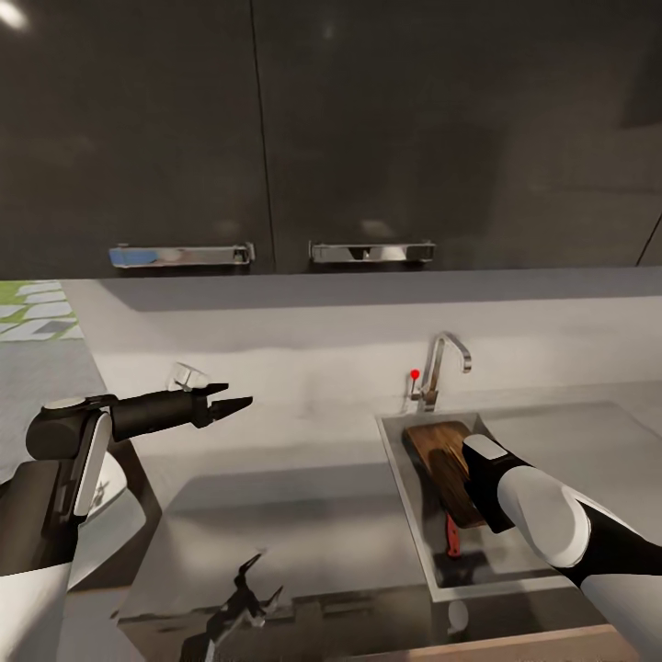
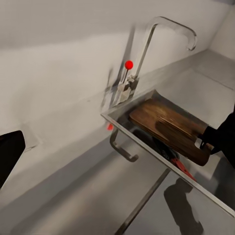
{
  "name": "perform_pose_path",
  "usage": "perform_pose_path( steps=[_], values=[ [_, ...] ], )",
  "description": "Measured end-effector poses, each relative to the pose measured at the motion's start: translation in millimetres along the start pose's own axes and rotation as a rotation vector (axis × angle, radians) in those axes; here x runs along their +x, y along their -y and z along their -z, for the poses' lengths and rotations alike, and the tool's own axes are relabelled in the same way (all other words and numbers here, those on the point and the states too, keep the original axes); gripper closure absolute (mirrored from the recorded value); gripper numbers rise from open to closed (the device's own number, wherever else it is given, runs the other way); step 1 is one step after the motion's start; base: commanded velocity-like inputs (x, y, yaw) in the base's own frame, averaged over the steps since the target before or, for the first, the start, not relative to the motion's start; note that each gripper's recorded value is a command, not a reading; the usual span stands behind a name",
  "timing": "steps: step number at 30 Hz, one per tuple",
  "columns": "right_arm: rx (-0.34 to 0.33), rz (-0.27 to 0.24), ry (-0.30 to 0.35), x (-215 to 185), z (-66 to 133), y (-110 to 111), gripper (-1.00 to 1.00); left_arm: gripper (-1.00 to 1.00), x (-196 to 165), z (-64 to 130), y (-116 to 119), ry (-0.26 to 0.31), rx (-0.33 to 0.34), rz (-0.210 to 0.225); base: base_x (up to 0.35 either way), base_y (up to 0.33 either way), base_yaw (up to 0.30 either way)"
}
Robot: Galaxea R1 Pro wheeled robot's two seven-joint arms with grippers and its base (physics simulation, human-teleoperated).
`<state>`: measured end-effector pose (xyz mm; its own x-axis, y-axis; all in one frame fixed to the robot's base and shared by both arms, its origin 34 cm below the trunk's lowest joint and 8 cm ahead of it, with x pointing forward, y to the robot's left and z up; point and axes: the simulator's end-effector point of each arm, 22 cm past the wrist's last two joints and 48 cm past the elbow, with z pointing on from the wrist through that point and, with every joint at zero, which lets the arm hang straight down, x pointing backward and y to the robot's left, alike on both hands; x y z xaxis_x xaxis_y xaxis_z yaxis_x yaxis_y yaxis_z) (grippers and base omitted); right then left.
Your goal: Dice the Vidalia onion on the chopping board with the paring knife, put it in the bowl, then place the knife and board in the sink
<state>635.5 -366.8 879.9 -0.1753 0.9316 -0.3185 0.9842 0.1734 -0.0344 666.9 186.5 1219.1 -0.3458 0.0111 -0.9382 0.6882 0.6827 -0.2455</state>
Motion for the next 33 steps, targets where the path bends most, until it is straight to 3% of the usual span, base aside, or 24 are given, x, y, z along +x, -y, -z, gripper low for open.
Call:
perform_pose_path(
  steps=[28,33],
  values=[
    [0.04,0.014,-0.008,9,-22.0,5,1.0,-1.0,20,-12.0,-12,-0.031,0.0,0.033,0.0,0.0,0.0],
    [0.014,0.016,-0.012,11,-26.1,-2,1.0,-1.0,24,-14.0,-15,-0.036,0.001,0.039,0.0,0.0,0.0]
  ],
)
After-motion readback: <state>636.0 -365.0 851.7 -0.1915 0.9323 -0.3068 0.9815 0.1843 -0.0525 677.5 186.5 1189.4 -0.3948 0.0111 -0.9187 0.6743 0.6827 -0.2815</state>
